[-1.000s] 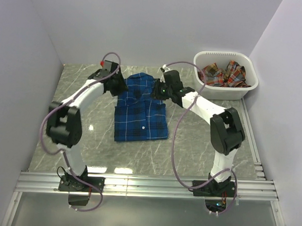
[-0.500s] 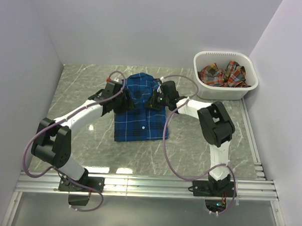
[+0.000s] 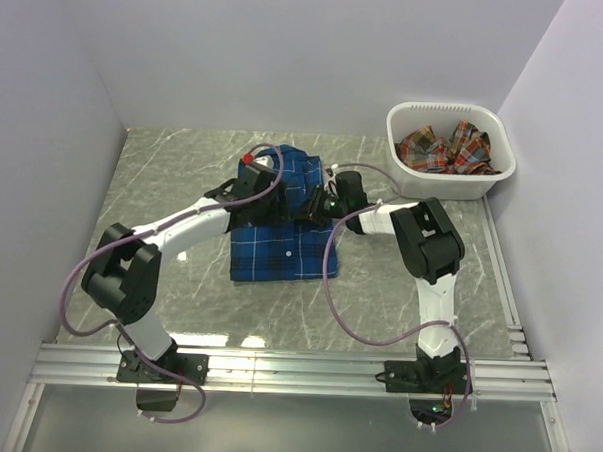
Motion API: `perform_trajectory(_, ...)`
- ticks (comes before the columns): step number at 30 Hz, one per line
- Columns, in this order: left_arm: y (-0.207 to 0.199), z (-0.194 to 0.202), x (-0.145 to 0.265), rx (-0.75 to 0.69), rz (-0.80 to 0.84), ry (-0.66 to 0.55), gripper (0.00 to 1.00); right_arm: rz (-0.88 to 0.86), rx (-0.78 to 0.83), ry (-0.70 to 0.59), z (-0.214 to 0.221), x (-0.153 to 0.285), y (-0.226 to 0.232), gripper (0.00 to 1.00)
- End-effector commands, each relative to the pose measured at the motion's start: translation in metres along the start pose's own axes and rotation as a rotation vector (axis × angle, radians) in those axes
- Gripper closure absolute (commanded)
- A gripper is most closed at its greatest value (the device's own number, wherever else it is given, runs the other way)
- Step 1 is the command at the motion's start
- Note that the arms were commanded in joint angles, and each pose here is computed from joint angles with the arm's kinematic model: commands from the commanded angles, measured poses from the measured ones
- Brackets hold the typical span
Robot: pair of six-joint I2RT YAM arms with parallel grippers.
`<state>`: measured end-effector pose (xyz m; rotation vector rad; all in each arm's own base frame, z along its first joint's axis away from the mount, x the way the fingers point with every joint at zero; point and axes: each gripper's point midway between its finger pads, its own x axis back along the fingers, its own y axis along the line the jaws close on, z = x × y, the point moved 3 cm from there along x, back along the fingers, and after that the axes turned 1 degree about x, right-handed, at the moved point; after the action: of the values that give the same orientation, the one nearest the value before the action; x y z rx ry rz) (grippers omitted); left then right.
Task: Fold and stack the long sleeve shirts
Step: Fold the shirt
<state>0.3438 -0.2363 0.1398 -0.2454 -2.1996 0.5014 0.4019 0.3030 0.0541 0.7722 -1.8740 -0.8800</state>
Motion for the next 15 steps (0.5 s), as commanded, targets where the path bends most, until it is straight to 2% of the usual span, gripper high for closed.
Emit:
perform_trajectory(1, -0.010, -0.009, -0.004, -0.036, -0.023, -0.040, 0.32, -0.027, 0.101, -0.049, -0.018, 0.023, 0.029, 0.69)
perform_trajectory(5, -0.011, -0.004, -0.007, -0.036, -0.030, -0.034, 0.32, 0.034, 0.152, -0.109, -0.037, 0.034, 0.033, 0.69)
perform_trajectory(15, -0.012, 0.008, -0.016, -0.026, -0.047, -0.018, 0.33, 0.087, 0.073, -0.067, -0.034, 0.010, -0.010, 0.71)
